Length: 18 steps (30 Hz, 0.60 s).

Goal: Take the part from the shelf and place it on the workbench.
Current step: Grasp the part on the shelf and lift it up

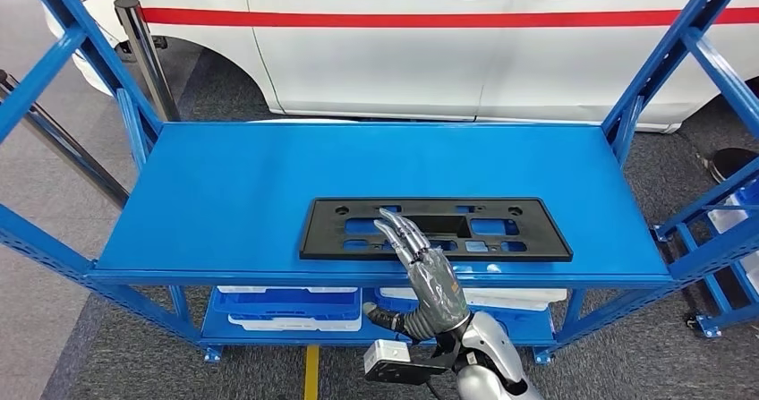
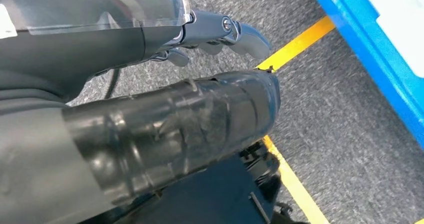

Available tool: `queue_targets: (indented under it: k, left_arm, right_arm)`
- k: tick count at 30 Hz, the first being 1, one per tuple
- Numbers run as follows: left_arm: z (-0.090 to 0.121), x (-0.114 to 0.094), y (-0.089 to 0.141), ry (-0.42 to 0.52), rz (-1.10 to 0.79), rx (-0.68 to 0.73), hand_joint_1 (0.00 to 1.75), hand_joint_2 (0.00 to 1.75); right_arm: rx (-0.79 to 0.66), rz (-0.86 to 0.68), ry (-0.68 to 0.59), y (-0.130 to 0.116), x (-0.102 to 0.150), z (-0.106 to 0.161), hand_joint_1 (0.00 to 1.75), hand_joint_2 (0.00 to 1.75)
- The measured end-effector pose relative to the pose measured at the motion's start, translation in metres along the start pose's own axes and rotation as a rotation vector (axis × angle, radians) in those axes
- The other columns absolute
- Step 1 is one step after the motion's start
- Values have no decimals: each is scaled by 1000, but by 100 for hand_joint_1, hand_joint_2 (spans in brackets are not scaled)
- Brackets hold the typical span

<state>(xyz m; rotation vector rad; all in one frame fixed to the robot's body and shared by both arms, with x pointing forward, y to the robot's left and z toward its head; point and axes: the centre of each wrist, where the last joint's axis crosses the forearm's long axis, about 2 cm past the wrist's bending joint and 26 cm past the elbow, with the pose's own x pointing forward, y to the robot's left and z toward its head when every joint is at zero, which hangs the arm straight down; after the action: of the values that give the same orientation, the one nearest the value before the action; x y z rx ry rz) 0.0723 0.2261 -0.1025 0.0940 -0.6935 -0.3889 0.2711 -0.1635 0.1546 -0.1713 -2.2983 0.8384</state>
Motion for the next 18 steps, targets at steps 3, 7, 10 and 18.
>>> queue_targets:
  k: [3,7,10,18]
  left_arm:
    - [-1,1,1,-2,-2,5,0,0]
    - [0,1,0,2,-7,15,0,0]
    - [-1,1,0,2,-9,20,0,0]
    - [0,0,0,7,-11,23,0,0]
  right_arm:
    - [11,17,7,-1,-1,3,0,175]
    - [33,53,23,-4,-5,7,0,175]
    - [63,76,36,-9,-8,9,0,175]
    - [238,166,107,-41,-33,24,0,175]
